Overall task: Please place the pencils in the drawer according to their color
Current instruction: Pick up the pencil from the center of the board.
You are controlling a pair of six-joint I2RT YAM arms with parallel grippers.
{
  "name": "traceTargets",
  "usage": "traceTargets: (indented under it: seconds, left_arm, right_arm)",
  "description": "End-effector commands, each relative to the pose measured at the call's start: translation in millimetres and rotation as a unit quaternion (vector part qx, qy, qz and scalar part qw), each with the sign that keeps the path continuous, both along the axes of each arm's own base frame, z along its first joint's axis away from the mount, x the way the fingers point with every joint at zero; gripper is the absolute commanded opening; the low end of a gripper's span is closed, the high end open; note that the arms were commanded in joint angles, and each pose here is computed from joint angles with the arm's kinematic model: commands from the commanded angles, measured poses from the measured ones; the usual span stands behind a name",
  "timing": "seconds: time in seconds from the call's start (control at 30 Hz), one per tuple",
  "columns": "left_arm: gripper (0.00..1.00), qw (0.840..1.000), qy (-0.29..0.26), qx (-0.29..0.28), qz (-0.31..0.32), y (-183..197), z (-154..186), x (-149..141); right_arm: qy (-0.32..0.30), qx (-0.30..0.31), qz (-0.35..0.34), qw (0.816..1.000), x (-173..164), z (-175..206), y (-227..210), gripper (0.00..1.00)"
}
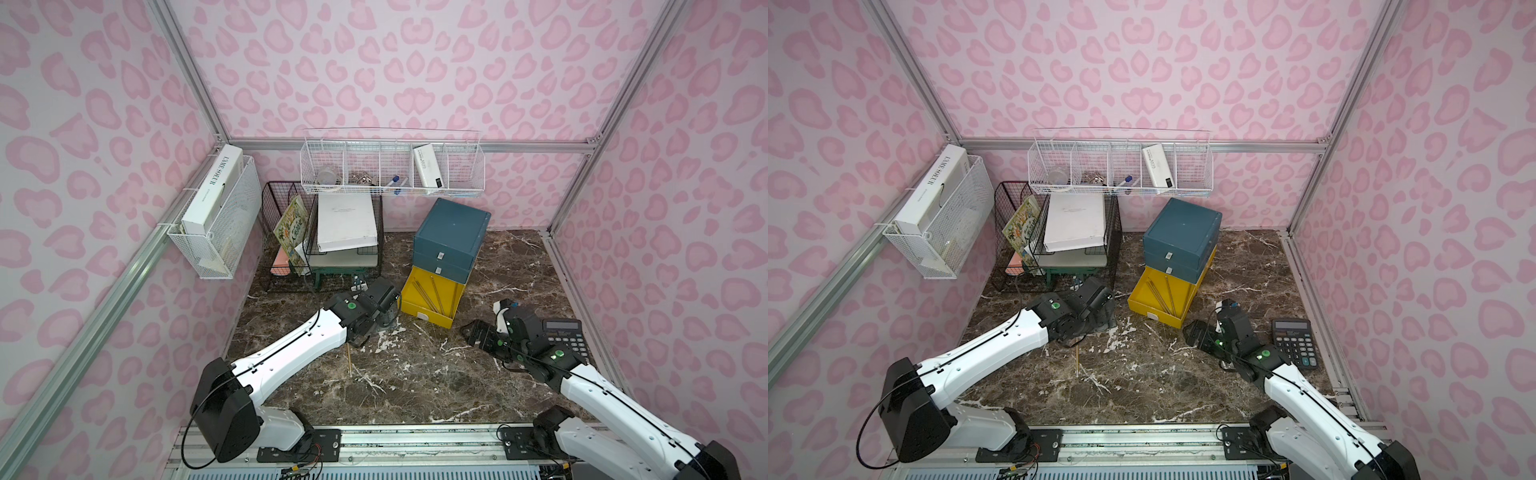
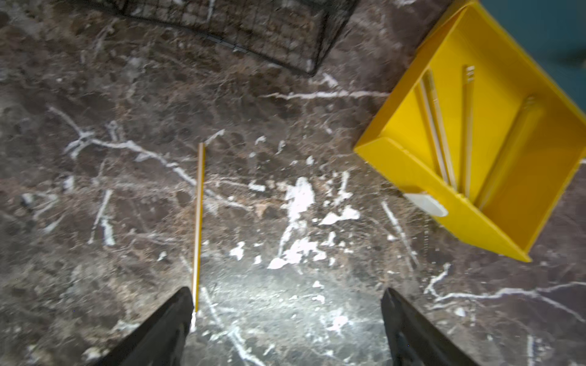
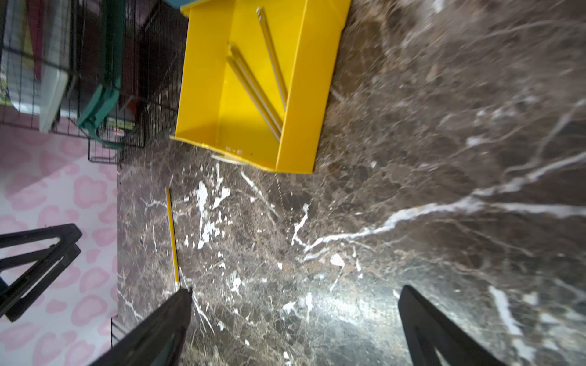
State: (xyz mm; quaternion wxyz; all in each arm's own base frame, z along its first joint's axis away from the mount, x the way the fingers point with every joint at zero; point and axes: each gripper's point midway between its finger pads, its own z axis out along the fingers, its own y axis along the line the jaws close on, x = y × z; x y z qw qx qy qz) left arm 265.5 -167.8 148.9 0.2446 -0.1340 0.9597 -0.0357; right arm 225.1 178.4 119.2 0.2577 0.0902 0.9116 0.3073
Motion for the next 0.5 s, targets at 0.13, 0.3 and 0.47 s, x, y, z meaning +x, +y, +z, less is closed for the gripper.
traceTargets:
  seconds: [0.13, 0.3, 0.47]
  left_arm:
    - [0.98, 0.995, 0.080, 0.056, 0.015, 44.4, -34.3, -39.9]
    - [0.99, 0.991, 0.124, 0.054, 0.017, 49.4, -61.2, -52.7]
    - [0.98, 0.986, 0.151, 0.059, 0.024, 54.4, -83.6, -60.6]
  right_arm:
    - [-0.020, -0.001, 0.049, 0.999, -14.5, 2.0, 47.7, 1.00]
    - [-0.056, -0.006, 0.116, 0.992, -33.8, 14.6, 93.1, 1.00]
    - [-0.080, -0.024, 0.180, 0.980, -52.7, 21.9, 136.1, 1.00]
